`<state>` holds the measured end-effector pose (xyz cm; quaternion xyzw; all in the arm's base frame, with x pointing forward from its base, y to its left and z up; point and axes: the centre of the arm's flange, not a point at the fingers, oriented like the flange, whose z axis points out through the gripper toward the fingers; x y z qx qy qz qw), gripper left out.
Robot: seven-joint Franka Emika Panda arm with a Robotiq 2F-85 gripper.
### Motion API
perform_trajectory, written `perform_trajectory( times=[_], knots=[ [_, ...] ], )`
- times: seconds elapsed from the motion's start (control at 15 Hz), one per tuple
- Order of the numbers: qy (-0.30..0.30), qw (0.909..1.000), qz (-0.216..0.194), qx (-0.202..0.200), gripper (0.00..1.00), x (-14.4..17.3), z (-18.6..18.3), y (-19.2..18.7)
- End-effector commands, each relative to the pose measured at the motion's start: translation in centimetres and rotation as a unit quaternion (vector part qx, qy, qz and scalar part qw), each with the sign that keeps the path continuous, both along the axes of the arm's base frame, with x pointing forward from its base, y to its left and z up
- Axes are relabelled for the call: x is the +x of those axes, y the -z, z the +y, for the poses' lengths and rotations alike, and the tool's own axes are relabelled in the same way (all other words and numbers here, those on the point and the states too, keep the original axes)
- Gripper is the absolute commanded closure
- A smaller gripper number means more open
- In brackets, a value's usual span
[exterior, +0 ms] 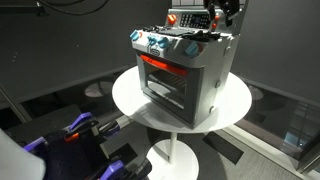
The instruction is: Press the top button on the right side of the stove
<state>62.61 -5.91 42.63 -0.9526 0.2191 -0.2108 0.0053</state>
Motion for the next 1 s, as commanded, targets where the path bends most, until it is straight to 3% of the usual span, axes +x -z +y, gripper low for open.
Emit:
perform_trajectory(
  times=[0.0, 0.4, 0.93],
  knots=[
    [0.004, 0.9999, -0.012, -0.003, 0.00, 1.5, -0.3, -0.3],
    [0.010, 0.9999, -0.008, -0.008, 0.00, 1.8, -0.7, -0.2],
    [0.005, 0.9996, 0.027, -0.010, 0.00, -1.0, -0.9, -1.9]
  ],
)
